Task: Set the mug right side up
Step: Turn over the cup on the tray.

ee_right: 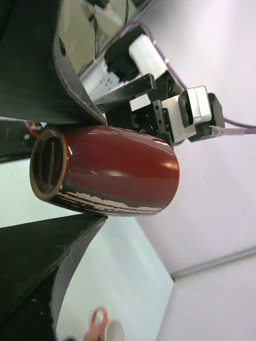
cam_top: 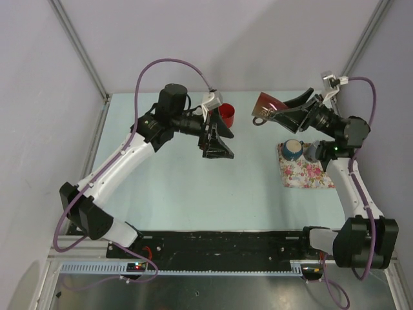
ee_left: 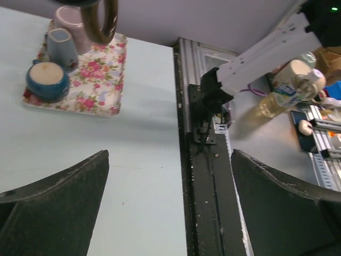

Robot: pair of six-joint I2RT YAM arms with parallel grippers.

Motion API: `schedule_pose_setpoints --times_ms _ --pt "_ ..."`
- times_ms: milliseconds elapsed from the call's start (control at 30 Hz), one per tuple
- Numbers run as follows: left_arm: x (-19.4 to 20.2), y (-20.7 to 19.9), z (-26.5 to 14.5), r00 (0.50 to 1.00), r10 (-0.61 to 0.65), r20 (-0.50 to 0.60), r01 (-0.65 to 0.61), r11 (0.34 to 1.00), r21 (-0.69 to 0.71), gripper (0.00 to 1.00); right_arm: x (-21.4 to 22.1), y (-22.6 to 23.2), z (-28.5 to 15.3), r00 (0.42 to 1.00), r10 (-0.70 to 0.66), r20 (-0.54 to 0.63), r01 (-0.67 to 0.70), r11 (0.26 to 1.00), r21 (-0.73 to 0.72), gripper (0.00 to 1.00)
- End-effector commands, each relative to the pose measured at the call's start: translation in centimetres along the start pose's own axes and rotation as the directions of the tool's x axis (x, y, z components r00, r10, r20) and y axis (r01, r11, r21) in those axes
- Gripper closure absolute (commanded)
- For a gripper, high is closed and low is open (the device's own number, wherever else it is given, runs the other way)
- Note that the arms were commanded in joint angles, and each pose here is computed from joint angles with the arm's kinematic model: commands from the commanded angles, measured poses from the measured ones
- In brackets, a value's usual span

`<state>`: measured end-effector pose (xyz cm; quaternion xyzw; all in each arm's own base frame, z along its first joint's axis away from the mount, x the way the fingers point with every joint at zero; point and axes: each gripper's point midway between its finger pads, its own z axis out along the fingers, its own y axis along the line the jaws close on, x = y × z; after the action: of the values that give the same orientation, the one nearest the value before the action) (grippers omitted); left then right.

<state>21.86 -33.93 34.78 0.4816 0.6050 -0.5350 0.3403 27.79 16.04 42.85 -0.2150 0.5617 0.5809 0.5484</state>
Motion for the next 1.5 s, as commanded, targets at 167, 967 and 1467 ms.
schedule_pose_setpoints --times_ms 167,967,1467 --pt "-1.0 -4.2 0.1 0.999 0.028 0.026 -0.031 0.987 0.158 0.01 0.2 7.3 2.0 0.993 0.027 0.115 0.004 0.966 -0.257 1.0" --pt "-1.5 -4.8 1.7 1.0 -0.016 0.017 0.012 0.982 0.191 0.29 4.6 5.5 3.0 0.986 0.07 0.154 -0.026 0.962 -0.271 1.0" --pt "-2.6 -4.6 1.3 0.999 0.003 0.051 -0.01 0.991 0.133 0.57 6.9 6.1 3.2 0.99 0.068 0.121 -0.031 0.958 -0.287 1.0"
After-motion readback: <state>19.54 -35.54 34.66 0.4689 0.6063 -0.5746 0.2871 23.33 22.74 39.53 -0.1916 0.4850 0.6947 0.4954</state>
